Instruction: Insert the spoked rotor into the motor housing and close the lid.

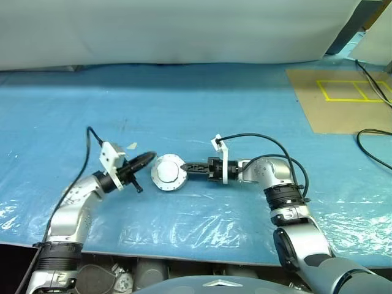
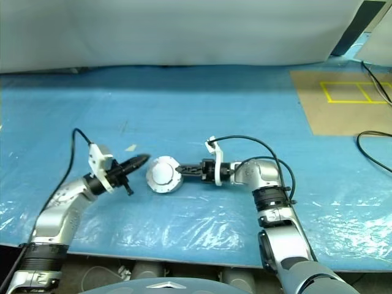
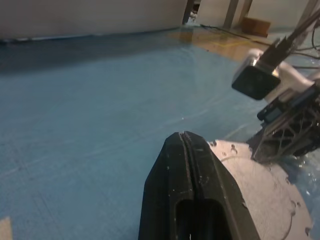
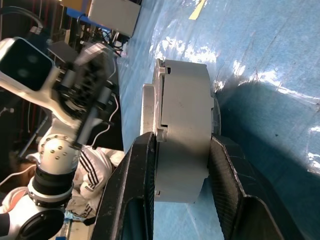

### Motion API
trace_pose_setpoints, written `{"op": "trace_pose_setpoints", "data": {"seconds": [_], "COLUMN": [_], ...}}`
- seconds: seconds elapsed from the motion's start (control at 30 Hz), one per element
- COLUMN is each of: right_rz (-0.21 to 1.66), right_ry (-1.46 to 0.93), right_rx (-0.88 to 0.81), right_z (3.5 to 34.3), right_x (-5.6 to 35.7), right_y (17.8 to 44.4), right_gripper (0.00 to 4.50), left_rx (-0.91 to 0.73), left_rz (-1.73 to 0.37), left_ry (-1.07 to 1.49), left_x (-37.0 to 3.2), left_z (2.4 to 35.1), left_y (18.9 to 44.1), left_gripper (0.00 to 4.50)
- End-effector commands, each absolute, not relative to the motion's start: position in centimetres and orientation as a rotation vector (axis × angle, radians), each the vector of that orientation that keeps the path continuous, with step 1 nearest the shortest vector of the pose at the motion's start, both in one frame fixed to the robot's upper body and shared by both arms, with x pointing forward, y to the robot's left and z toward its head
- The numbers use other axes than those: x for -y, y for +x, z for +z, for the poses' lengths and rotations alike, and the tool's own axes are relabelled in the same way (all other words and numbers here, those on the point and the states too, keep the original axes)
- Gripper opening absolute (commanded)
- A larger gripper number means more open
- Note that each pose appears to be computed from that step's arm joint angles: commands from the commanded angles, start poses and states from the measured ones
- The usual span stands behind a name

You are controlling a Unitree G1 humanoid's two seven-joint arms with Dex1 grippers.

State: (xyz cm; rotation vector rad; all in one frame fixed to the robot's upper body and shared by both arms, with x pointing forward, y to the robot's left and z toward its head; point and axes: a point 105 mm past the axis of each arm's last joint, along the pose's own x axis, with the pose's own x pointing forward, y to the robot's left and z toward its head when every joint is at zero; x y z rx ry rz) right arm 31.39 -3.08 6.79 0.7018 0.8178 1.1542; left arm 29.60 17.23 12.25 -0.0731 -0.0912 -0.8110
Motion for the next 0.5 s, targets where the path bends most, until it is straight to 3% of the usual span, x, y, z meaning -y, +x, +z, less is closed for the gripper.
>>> {"op": "trace_pose_setpoints", "data": {"seconds": [0.03, 0.3, 0.5], "right_rz": [1.166, 1.276, 1.273], "right_ry": [0.793, 1.028, 1.033], "right_rx": [-0.808, -0.682, -0.685], "right_z": [8.2, 14.2, 14.9], "right_x": [2.9, 3.0, 2.6], "right_y": [31.7, 32.2, 32.0], "right_gripper": [1.16, 1.16, 1.16], "left_rx": [0.120, 0.046, 0.108], "left_rz": [-0.752, -0.730, -0.662], "left_ry": [-0.145, -0.525, -0.705], "left_x": [-18.7, -20.1, -21.1], "left_z": [13.6, 12.7, 13.4], "left_y": [29.3, 28.1, 28.8], "left_gripper": [0.00, 0.00, 0.00]}}
